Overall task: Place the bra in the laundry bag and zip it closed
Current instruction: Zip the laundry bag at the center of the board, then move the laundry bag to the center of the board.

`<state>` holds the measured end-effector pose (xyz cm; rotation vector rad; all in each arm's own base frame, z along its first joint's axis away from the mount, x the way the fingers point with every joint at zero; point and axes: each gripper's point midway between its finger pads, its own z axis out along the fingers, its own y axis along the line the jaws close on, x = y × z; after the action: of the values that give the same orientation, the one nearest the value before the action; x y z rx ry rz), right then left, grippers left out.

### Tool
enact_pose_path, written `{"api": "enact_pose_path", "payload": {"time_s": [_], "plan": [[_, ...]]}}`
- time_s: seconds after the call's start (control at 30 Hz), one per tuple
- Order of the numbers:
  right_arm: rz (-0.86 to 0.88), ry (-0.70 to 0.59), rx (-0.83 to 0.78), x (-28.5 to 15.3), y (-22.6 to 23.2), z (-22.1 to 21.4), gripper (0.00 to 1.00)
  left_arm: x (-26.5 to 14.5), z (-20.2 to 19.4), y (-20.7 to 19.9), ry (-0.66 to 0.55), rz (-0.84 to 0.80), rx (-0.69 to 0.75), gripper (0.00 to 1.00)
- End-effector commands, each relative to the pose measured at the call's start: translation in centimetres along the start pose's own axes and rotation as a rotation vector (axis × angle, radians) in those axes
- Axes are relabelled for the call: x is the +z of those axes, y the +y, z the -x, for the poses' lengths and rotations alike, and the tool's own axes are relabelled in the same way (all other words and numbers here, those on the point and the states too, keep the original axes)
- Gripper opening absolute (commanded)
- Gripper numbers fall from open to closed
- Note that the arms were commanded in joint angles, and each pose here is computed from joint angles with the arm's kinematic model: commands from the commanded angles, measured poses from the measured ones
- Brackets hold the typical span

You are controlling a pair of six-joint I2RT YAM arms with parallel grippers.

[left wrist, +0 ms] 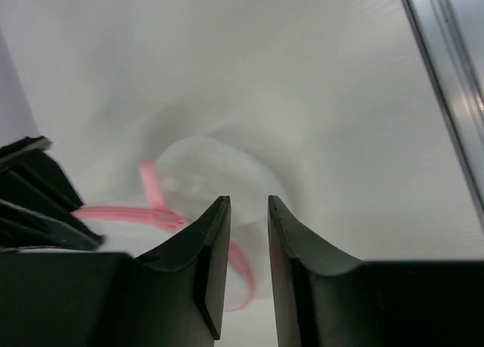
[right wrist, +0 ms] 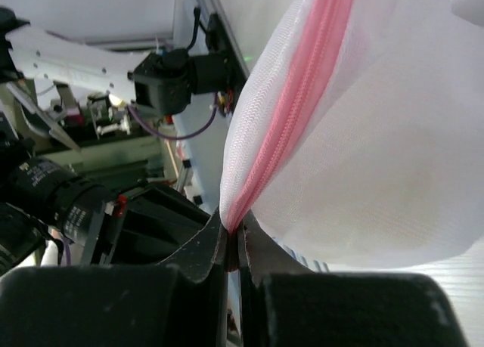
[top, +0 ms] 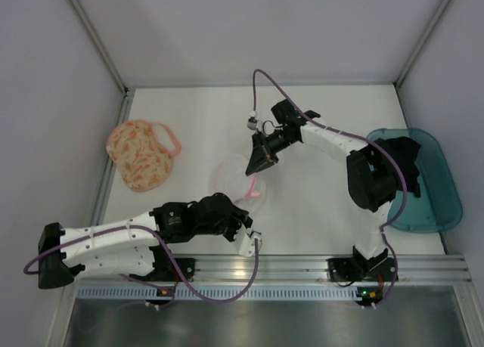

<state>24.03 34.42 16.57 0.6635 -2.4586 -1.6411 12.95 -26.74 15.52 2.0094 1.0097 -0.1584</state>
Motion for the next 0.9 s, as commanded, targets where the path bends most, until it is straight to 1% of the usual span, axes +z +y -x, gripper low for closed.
{"api": "enact_pose_path", "payload": {"time_s": [0.0,0.03,0.07,0.1,0.13,0.17,0.2,0.27,0.3,0.33,0.37,0.4,0.43,0.47,0.5,0.53,0.57,0.6,0.63,0.67,0.7,0.73,0.77,0.8,0.83,0.87], "plan": [[-0.039,-0.178,-0.089,-3.3,-0.1,4.9,0.00,-0.2,0.8,-1.5,-0.012,-0.081,-0.105,0.34],[-0.037,-0.225,-0.128,-3.7,-0.2,6.1,0.00,-0.2,0.8,-1.4,-0.010,-0.076,-0.122,0.37],[-0.034,-0.250,-0.109,-4.1,-0.1,6.7,0.00,-0.3,1.0,-1.1,-0.010,-0.067,-0.140,0.44],[-0.037,-0.272,-0.118,-4.5,-0.1,7.4,0.00,-0.5,1.2,-0.7,-0.012,-0.054,-0.173,0.47],[-0.060,-0.315,-0.134,-5.4,-0.5,8.5,0.00,-0.6,1.2,-0.5,-0.007,-0.044,-0.190,0.57],[-0.073,-0.330,-0.131,-5.6,-1.3,9.3,0.00,-0.7,1.4,-0.2,-0.005,-0.031,-0.237,0.67],[-0.082,-0.359,-0.157,-6.3,-1.2,10.4,0.00,-0.7,1.3,0.0,0.004,-0.023,-0.265,0.68],[-0.119,-0.438,-0.158,-8.0,-2.8,12.8,0.00,-0.8,1.5,0.5,0.001,-0.009,-0.328,0.91],[-0.118,-0.469,-0.157,-8.7,-3.2,13.7,0.00,-1.1,1.4,1.2,0.000,0.012,-0.404,0.98],[-0.127,-0.507,-0.131,-10.0,-4.7,14.8,0.00,-1.1,1.5,1.4,-0.010,0.009,-0.448,0.98],[-0.118,-0.561,-0.134,-11.2,-4.7,16.4,0.00,-1.4,0.9,2.6,0.000,0.046,-0.545,0.98],[-0.123,-0.607,-0.118,-13.0,-5.7,17.3,0.00,-1.4,0.6,3.0,0.005,0.052,-0.599,0.98],[-0.124,-0.643,-0.086,-13.7,-6.6,18.2,0.00,-1.4,0.4,3.4,-0.005,0.052,-0.659,0.98],[-0.127,-0.695,-0.117,-14.8,-6.8,19.3,0.00,-1.7,-0.7,4.8,0.001,0.087,-0.789,0.98],[-0.153,-0.757,-0.111,-16.6,-7.9,20.3,0.00,-1.9,-1.3,5.6,-0.002,0.105,-0.857,0.98],[-0.162,-0.782,-0.083,-17.2,-9.0,20.7,0.00,-2.1,-1.6,6.1,-0.022,0.098,-0.924,0.98],[-0.172,-0.835,-0.132,-18.5,-8.9,21.7,0.00,-2.6,-3.3,7.5,-0.008,0.153,-1.046,0.98],[-0.209,-0.888,-0.123,-20.0,-10.1,22.4,0.00,-2.9,-3.9,8.0,-0.010,0.171,-1.092,0.98],[-0.222,-0.916,-0.108,-20.6,-10.9,22.8,0.00,-3.2,-4.4,8.3,-0.010,0.184,-1.131,0.98],[-0.234,-0.947,-0.105,-21.4,-11.6,23.1,0.01,-3.6,-5.2,8.8,-0.010,0.211,-1.199,0.98],[-0.254,-0.983,-0.098,-22.9,-12.3,23.4,0.02,-3.8,-5.2,9.0,-0.018,0.219,-1.226,0.98],[-0.296,-1.009,-0.085,-23.7,-13.4,23.7,0.08,-4.0,-5.5,9.1,-0.020,0.227,-1.259,0.98],[-0.319,-1.027,-0.084,-24.5,-13.7,23.9,0.13,-4.2,-5.7,9.1,-0.029,0.233,-1.340,0.98],[-0.348,-1.034,-0.053,-25.3,-14.7,23.6,0.19,-4.3,-6.0,8.9,-0.035,0.228,-1.384,0.98],[-0.390,-1.048,-0.047,-25.9,-15.4,23.6,0.30,-4.4,-6.3,8.9,-0.043,0.225,-1.429,0.98],[-0.412,-1.056,-0.039,-26.5,-15.7,23.5,0.39,-4.9,-7.5,9.1,-0.046,0.251,-1.511,0.98]]}}
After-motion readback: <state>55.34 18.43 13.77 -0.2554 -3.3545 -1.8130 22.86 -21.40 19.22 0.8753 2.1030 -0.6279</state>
